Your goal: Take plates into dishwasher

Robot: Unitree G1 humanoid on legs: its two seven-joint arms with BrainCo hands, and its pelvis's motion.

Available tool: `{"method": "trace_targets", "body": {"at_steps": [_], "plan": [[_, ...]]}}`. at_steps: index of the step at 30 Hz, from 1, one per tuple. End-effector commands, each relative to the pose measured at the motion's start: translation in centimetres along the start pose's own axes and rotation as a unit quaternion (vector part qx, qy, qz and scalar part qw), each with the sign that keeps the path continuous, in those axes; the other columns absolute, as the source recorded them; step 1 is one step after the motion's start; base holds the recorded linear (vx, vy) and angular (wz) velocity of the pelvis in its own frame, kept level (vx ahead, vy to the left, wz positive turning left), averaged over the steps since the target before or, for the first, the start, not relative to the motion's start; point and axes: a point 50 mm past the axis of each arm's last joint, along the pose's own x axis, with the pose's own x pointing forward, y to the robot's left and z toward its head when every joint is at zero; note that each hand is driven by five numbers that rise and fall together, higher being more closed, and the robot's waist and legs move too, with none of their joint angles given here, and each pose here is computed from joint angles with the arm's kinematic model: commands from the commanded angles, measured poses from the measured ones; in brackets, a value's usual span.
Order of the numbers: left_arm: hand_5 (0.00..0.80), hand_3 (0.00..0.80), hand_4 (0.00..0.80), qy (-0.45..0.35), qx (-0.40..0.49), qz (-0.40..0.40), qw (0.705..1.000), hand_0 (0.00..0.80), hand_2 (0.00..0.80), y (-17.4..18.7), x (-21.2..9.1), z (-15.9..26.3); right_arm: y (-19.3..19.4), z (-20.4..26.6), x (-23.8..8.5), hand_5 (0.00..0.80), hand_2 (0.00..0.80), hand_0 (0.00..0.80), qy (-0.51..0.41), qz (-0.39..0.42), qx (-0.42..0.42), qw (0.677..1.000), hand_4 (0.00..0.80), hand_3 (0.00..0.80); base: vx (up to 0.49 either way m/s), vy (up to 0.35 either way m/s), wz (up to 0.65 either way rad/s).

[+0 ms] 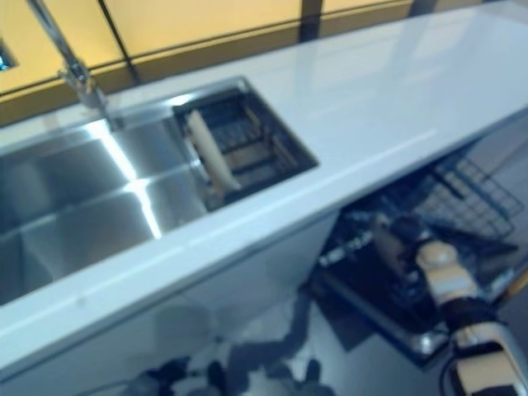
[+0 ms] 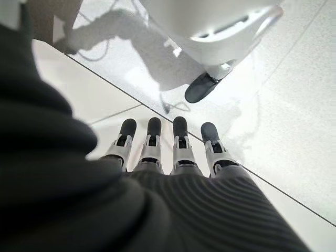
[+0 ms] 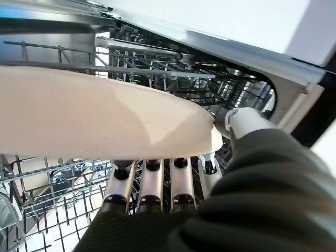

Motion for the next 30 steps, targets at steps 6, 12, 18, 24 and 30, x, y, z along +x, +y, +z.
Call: {"method": "trace_targets", "body": {"at_steps": [6,12,18,24,30], "plan": [[0.000,0.000,0.000,-0.039,0.034,0.009,0.999,0.000,0.000,1.6,0.3,2.9,-2.0,5.3,1.0,0.800,0.800,0.800,-0.072,-0.039,-0.043,0.996,0.800,0.800,-0.024,-0.037,0.08],[0.000,0.000,0.000,-0.047,0.035,0.011,0.998,0.000,0.000,1.8,0.3,3.5,-2.2,5.3,1.2,0.800,0.800,0.800,-0.065,-0.049,-0.061,0.995,0.800,0.800,-0.010,-0.016,0.01],[0.000,0.000,0.000,-0.056,0.034,0.010,0.998,0.000,0.000,1.7,0.4,4.0,-2.5,5.2,1.6,0.800,0.800,0.800,-0.048,-0.054,-0.075,0.995,0.800,0.800,-0.014,-0.014,0.03],[0.000,0.000,0.000,-0.061,0.037,0.009,0.997,0.000,0.000,1.6,0.5,4.5,-2.3,4.7,1.9,0.800,0.800,0.800,-0.029,-0.051,-0.080,0.995,0.800,0.800,0.000,0.000,0.00],[0.000,0.000,0.000,-0.065,0.037,0.009,0.997,0.000,0.000,1.7,0.5,4.9,-1.9,4.4,2.0,0.800,0.800,0.800,-0.023,-0.051,-0.077,0.995,0.800,0.800,0.000,0.000,0.00]]}}
